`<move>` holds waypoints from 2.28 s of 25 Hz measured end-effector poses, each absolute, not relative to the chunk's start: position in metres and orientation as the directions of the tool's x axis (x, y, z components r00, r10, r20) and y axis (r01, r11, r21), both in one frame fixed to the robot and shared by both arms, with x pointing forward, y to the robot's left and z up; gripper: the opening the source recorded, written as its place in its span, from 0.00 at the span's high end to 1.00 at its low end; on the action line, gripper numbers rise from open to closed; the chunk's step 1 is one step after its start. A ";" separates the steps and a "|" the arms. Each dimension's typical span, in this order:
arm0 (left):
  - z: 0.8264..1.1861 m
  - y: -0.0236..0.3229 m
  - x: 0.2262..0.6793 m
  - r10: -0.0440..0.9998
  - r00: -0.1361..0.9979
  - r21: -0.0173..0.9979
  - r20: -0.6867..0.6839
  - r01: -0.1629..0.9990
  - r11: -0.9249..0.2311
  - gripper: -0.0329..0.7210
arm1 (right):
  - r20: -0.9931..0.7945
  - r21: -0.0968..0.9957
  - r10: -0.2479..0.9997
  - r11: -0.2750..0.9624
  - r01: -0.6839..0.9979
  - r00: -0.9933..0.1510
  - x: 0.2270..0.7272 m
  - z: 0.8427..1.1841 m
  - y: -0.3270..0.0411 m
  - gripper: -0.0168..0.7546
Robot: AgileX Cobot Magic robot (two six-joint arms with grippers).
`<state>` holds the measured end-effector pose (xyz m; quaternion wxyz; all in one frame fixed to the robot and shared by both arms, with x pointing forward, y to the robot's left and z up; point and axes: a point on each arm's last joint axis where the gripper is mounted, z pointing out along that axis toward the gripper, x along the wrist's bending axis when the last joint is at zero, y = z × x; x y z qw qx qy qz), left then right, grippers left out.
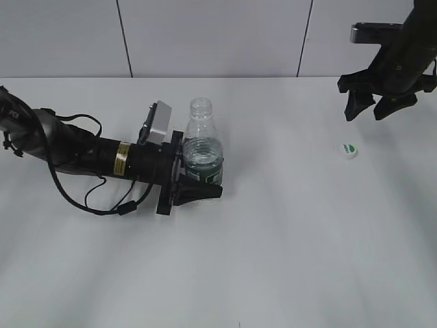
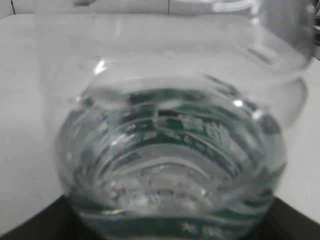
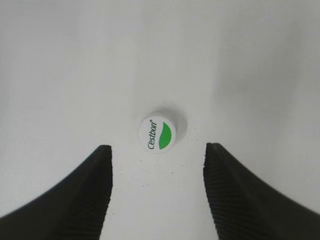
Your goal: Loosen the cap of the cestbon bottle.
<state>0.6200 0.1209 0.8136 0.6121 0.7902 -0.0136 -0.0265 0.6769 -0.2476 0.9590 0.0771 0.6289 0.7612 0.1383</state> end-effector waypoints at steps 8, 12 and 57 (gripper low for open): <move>0.807 0.122 0.619 -0.047 0.998 0.951 -0.033 0.017 -0.309 0.32 | 0.057 0.305 0.979 0.171 0.937 -0.197 0.677 0.959 -0.248 0.41; 0.815 0.122 0.620 -0.035 0.998 0.948 -0.061 0.047 -0.315 0.23 | 0.057 0.304 0.979 0.171 0.937 -0.197 0.677 0.959 -0.248 0.41; 1.004 0.124 0.655 0.390 0.878 0.907 -0.277 0.373 -0.196 0.19 | 0.079 0.200 0.972 0.204 0.958 -0.223 0.662 1.025 -0.248 0.41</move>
